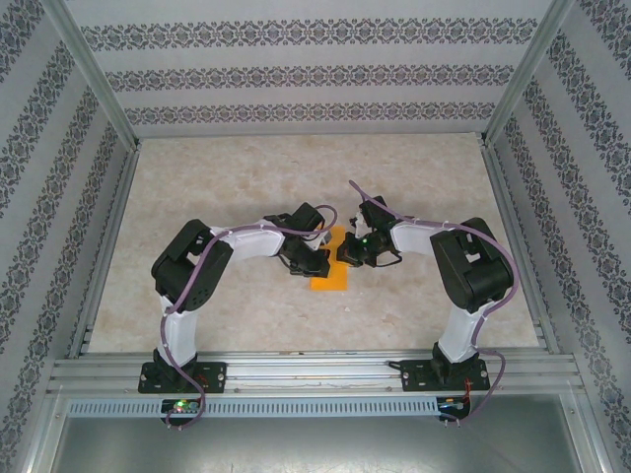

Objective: Fold a paper plane with a square sheet of paper (fold left side to right side)
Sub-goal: Fold the triangle a second time at the center of the table.

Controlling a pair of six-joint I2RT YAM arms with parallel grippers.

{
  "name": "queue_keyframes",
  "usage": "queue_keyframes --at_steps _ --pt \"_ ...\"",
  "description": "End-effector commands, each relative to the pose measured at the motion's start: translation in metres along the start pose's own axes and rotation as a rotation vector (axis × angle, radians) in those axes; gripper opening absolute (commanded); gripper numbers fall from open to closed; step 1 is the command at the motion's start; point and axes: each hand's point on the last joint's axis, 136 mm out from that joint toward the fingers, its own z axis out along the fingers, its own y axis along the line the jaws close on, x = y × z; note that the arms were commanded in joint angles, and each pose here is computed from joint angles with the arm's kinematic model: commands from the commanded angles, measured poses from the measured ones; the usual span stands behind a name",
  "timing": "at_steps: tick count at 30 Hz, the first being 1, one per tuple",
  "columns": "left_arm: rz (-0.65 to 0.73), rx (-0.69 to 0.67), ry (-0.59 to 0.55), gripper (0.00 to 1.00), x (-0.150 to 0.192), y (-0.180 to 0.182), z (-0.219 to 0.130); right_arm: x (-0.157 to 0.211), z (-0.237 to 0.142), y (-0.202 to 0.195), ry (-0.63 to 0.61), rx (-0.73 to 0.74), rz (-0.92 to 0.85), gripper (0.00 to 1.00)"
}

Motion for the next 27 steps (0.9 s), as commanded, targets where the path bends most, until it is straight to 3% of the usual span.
queue_keyframes --at_steps 1,27 --pt "-0.020 -0.042 0.047 0.00 0.021 0.017 0.010 0.025 0.019 -0.067 0.067 0.233 0.073 0.00" --pt "0.180 -0.133 0.060 0.11 0.036 0.029 -0.011 0.026 0.021 -0.076 0.087 0.258 0.080 0.00"
